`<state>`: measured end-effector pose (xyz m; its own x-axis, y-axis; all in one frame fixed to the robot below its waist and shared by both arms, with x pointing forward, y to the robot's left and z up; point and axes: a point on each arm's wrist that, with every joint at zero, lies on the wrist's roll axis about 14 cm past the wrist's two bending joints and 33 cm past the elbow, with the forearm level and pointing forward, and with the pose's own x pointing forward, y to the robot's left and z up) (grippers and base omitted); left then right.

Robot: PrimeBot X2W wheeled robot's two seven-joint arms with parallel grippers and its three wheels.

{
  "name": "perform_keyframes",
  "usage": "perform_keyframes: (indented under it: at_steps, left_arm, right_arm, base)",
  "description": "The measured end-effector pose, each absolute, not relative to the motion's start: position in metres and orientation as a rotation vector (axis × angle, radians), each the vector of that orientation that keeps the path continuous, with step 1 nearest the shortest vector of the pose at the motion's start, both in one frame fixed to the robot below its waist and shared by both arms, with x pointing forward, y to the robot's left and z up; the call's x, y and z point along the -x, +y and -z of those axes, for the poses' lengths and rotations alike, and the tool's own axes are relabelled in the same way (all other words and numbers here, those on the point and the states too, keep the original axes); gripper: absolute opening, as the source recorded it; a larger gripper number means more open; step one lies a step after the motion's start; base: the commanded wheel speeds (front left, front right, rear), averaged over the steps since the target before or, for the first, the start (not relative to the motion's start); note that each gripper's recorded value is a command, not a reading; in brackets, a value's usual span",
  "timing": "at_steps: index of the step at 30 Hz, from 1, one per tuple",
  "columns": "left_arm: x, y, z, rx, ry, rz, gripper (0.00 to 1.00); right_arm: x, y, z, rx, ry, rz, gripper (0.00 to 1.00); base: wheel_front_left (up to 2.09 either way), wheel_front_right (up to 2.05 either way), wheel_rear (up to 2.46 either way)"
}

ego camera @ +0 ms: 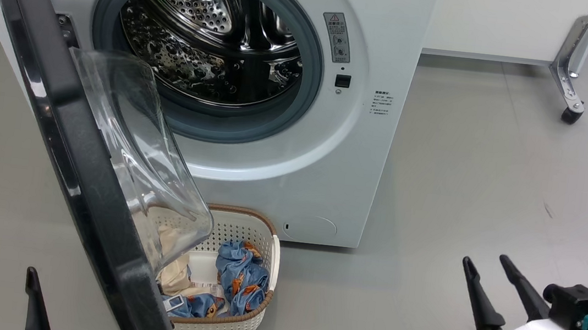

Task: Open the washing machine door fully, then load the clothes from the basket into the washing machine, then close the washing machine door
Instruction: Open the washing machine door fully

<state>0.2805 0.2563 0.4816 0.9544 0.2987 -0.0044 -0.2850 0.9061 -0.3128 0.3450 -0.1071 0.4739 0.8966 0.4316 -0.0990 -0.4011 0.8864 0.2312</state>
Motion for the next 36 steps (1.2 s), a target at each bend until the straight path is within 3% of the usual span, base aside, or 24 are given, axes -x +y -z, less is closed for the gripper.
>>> perform_keyframes:
  at_steps: [5,10,29,30,33,34,36]
  left_arm:
    - [-0.282,0.255,-0.482,0.315,-0.044,-0.295,1.0]
    - [-0.283,0.253,-0.481,0.301,-0.039,-0.283,1.0]
    - [-0.288,0.253,-0.478,0.283,-0.021,-0.269,1.0]
    - [-0.288,0.252,-0.478,0.283,-0.021,-0.268,0.96]
    - [-0.288,0.251,-0.476,0.285,-0.016,-0.265,0.15]
    - [-0.288,0.25,-0.475,0.285,-0.014,-0.263,0.0]
    - [-0.288,0.249,-0.473,0.286,-0.007,-0.262,0.0]
  right_arm:
    - [-0.354,-0.124,-0.498,-0.225,0.051,-0.33,1.0]
    - [-0.342,-0.145,-0.486,-0.199,0.066,-0.243,1.0]
    - [-0.32,-0.168,-0.481,-0.195,0.043,-0.11,1.0]
    - [-0.32,-0.167,-0.482,-0.193,0.038,-0.114,1.0]
    - [-0.317,-0.168,-0.481,-0.196,0.04,-0.114,1.0]
    - [-0.316,-0.167,-0.48,-0.197,0.042,-0.114,1.0]
    - [-0.314,-0.167,-0.479,-0.197,0.044,-0.116,1.0]
  base:
    - [0.0,0.0,0.0]
    - [0.0,0.0,0.0]
    - [0.0,0.0,0.0]
    - [0.0,0.0,0.0]
    - [0.0,0.0,0.0]
    - [0.0,0.0,0.0]
    - [0.0,0.0,0.0]
